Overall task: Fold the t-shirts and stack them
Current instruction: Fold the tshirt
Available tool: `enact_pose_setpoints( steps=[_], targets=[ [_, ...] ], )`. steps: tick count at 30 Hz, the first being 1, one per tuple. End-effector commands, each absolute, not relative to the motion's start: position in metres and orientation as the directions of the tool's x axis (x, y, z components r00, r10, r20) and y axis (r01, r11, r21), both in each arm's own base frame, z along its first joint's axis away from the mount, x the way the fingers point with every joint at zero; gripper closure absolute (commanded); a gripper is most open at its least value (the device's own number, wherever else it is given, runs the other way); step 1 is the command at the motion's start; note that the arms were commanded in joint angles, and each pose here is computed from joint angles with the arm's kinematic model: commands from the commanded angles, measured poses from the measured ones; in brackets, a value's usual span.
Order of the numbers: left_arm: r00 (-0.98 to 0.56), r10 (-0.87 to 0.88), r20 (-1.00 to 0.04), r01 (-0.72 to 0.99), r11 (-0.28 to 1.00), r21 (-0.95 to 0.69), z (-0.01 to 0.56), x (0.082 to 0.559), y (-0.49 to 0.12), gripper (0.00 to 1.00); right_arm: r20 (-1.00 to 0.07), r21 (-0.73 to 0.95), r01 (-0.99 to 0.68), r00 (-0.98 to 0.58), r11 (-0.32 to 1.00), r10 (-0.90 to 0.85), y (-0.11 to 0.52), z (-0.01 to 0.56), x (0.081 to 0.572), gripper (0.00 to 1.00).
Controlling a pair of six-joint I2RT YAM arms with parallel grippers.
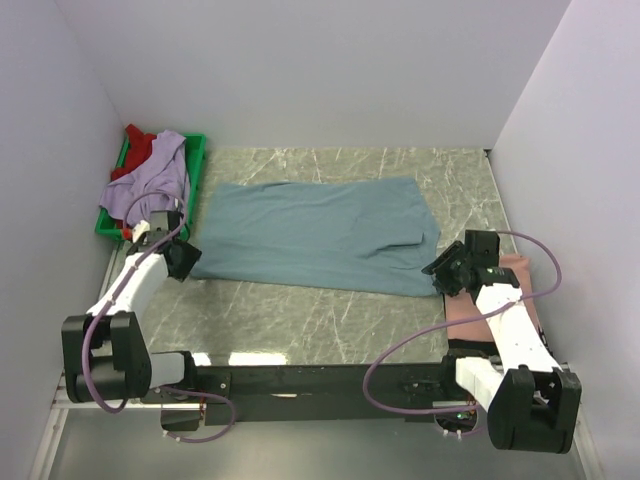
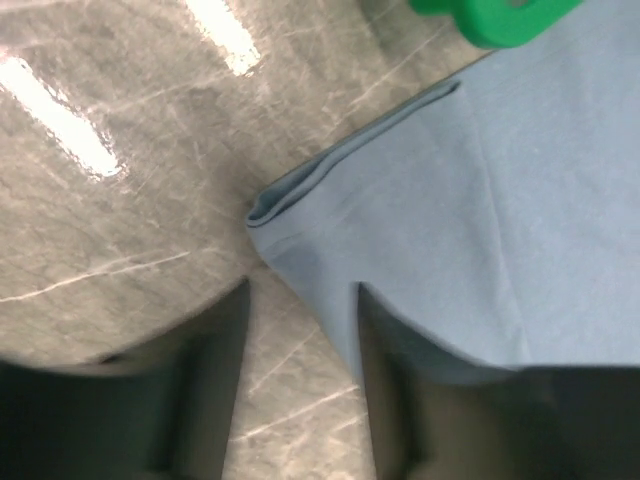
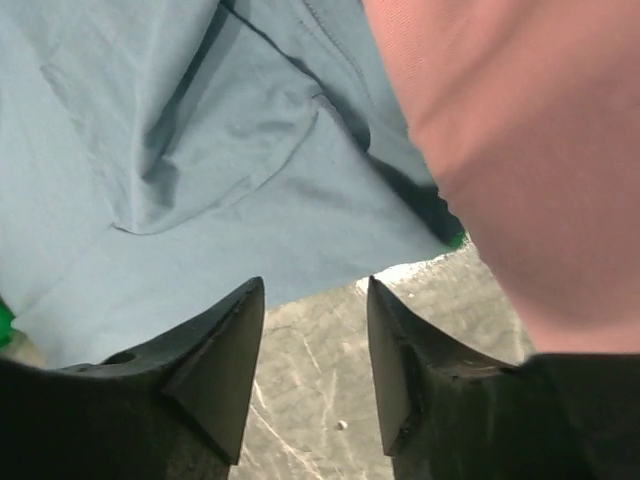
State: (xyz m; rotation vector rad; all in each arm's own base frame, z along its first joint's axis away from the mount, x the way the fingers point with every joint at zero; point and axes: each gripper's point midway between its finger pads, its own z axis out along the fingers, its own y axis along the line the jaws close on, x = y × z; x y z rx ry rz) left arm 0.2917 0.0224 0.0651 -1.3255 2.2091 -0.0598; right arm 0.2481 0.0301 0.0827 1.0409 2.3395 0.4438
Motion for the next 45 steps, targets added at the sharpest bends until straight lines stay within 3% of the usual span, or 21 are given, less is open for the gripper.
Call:
enact_pose_setpoints(
  steps=[1, 4, 12, 18, 23, 30, 45],
  targets=[
    [-0.326, -0.82, -0.471, -0.74, 0.531, -0.412, 0.103, 0.309, 0.023, 0.45, -0.43, 0.497, 0.548, -0.518, 0.673, 0.739, 0.019, 0.117, 0.262, 0.46],
    [-0.33, -0.801, -0.499, -0.689, 0.566, -0.454, 0.133, 0.323, 0.021, 0.39, -0.498, 0.474, 0.517, -0.511, 0.713, 0.701, 0.015, 0.14, 0.277, 0.45],
    [-0.417, -0.709, -0.569, -0.494, 0.702, -0.513, 0.188, 0.365, 0.004, 0.39, -0.63, 0.375, 0.38, -0.565, 0.845, 0.534, 0.056, 0.188, 0.353, 0.46],
    [-0.484, -0.634, -0.603, -0.368, 0.773, -0.517, 0.195, 0.381, -0.008, 0.38, -0.648, 0.306, 0.303, -0.628, 0.903, 0.43, 0.092, 0.183, 0.414, 0.48],
    [-0.516, -0.633, -0.577, -0.343, 0.77, -0.538, 0.182, 0.383, -0.017, 0.39, -0.624, 0.181, 0.291, -0.705, 0.939, 0.338, 0.115, 0.147, 0.443, 0.5],
    [-0.533, -0.626, -0.569, -0.334, 0.773, -0.539, 0.172, 0.381, -0.02, 0.39, -0.613, 0.128, 0.256, -0.739, 0.958, 0.279, 0.141, 0.12, 0.474, 0.52],
    [-0.541, -0.629, -0.558, -0.341, 0.771, -0.538, 0.166, 0.381, -0.021, 0.4, -0.555, 0.088, 0.197, -0.804, 0.976, 0.212, 0.178, 0.068, 0.483, 0.57]
  ],
)
